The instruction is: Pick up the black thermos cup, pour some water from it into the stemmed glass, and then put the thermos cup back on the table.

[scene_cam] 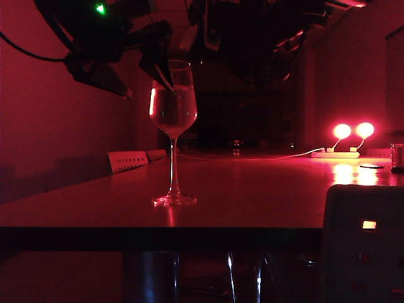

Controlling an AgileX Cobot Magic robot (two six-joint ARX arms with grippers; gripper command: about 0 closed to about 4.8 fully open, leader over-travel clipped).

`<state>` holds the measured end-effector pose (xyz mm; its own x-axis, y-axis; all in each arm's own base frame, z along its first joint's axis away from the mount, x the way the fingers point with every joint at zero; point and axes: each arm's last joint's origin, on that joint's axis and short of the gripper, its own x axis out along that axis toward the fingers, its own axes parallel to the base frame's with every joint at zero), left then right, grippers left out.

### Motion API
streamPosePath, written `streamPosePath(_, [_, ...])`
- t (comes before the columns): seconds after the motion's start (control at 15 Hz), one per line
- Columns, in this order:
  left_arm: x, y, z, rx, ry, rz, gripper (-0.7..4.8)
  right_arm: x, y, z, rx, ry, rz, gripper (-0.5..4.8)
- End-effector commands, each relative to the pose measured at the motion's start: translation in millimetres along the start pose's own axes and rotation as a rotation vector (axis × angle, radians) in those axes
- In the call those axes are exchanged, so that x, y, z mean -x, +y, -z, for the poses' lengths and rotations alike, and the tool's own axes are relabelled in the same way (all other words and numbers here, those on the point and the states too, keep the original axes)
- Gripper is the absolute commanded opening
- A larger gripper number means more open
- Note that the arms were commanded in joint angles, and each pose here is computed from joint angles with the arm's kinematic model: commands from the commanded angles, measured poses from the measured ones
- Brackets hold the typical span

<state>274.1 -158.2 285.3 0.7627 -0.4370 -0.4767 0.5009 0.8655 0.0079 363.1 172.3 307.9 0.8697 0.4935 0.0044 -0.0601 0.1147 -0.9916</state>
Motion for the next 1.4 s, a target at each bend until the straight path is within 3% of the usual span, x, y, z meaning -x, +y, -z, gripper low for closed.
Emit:
streamPosePath(0.07, [1.5,-0.2,-3.0,-0.005,-0.015,-0.004,4.79,3.0,-19.7,-3.7,0.019,-0.029,0.135,1.46])
streamPosePath(0.47, [1.5,0.6,-3.0,-0.013,-0.015,-0.024,4.79,3.5,-23.0,-5.3,0.140,-0.071,0.171,1.46])
streamPosePath(0.73, [1.5,0.6,-3.0,-0.012,-0.015,-0.024,4.79,2.8,-18.3,-4.2,0.261,-0.055,0.125,1.46])
streamPosePath(1.4, [1.5,0.6,-3.0,-0.011,-0.015,-0.024,4.79,2.9,-19.0,-4.4,0.268,-0.055,0.132,1.48])
